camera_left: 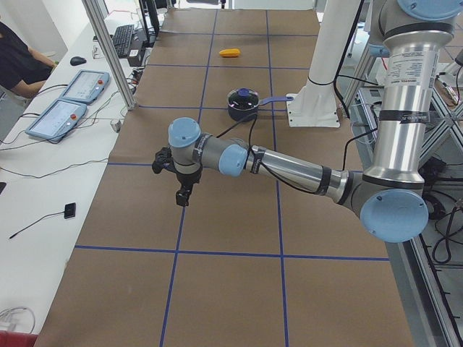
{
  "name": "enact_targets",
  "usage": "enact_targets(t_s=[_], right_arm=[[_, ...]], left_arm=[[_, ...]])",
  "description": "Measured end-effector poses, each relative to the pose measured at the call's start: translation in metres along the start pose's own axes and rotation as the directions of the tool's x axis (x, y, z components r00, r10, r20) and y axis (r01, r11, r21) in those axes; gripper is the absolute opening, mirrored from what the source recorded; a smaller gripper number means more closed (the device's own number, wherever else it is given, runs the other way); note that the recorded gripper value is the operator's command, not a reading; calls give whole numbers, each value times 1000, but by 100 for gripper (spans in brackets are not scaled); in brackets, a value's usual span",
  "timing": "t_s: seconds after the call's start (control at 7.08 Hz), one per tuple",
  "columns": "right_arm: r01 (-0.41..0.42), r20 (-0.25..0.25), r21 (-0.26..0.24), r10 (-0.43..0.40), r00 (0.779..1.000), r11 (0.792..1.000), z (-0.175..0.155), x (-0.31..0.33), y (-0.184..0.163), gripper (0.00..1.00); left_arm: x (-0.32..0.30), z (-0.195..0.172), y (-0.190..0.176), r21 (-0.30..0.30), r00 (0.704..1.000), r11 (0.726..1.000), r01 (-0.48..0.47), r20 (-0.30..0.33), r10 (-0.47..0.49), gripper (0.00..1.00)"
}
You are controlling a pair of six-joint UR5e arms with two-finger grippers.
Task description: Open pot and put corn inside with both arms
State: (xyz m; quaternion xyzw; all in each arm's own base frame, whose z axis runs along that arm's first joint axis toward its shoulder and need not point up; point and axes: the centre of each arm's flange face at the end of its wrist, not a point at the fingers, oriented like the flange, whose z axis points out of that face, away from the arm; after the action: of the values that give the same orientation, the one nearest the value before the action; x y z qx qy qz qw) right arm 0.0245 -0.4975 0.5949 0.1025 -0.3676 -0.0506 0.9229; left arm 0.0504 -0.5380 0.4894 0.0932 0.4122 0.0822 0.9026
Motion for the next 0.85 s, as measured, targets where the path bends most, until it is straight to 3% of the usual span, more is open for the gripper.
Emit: enact_targets(t_s=[0.42, 0.85], right_arm=[[71, 71, -70, -67, 995, 995, 41, -56, -1, 100], [34, 108, -150, -18, 994, 988, 79, -145, -2, 99]], left_arm=[[128, 20, -59, -22, 992, 995, 101, -75, -102, 99], [251, 40, -87, -31, 981, 984, 174, -79, -176, 99]])
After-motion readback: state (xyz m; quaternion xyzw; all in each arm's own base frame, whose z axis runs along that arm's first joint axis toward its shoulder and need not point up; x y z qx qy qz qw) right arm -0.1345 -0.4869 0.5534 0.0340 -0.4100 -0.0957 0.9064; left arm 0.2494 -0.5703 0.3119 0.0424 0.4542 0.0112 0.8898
